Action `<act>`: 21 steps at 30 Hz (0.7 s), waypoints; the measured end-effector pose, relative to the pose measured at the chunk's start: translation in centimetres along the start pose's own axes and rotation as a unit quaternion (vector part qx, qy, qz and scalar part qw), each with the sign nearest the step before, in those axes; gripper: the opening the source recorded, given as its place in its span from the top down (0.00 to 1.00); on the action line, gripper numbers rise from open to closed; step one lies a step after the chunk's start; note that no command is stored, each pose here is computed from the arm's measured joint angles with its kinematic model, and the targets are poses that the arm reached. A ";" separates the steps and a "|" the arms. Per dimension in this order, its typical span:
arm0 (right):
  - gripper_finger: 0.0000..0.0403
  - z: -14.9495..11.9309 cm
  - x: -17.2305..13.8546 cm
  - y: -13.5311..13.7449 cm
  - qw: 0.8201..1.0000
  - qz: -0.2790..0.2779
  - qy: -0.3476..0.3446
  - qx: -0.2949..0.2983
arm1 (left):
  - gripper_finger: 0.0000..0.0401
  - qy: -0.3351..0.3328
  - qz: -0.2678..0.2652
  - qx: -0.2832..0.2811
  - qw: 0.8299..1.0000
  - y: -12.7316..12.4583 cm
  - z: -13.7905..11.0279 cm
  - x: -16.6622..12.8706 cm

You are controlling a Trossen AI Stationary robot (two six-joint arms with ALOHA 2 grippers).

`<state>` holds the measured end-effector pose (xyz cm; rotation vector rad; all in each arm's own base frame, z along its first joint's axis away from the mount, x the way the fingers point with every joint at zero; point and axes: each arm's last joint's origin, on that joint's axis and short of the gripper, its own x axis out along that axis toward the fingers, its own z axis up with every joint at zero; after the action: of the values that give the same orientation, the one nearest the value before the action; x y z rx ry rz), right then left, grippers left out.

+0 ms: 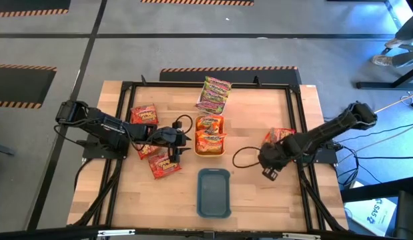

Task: Sort Maruchan noodles
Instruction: Put the yellow noodle pack into the yellow bin

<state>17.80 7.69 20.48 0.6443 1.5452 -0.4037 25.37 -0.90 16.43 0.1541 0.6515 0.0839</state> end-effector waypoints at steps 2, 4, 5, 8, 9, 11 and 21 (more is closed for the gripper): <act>0.99 -0.6 0.1 -0.2 0.999 -0.034 -0.018 0.022 | 0.54 0.000 0.000 -0.001 1.000 0.0 0.0 0.0; 0.99 -0.9 0.1 -0.4 0.997 -0.058 -0.024 0.041 | 0.54 0.000 0.000 0.000 1.000 0.0 0.0 0.0; 0.99 -0.9 0.1 -0.5 0.997 -0.065 -0.025 0.045 | 0.54 0.000 0.000 -0.001 1.000 0.0 0.0 0.0; 0.99 -0.8 0.2 -0.8 0.995 -0.081 -0.041 0.039 | 0.54 0.000 0.000 -0.001 1.000 0.0 0.0 0.0; 1.00 -0.6 0.3 -1.0 0.994 -0.090 -0.052 0.037 | 0.54 0.000 0.000 -0.001 1.000 0.0 0.0 0.0; 1.00 -0.2 0.4 -1.5 0.991 -0.109 -0.073 0.040 | 0.54 -0.002 0.000 -0.001 1.000 0.0 0.0 0.0; 1.00 2.3 -1.1 -4.3 0.937 -0.270 -0.216 0.050 | 0.54 -0.008 -0.006 0.001 1.000 0.0 0.1 0.0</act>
<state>16.95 2.82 20.86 0.1703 1.2603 -0.9768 25.46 -0.96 16.54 0.1532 0.6357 0.0697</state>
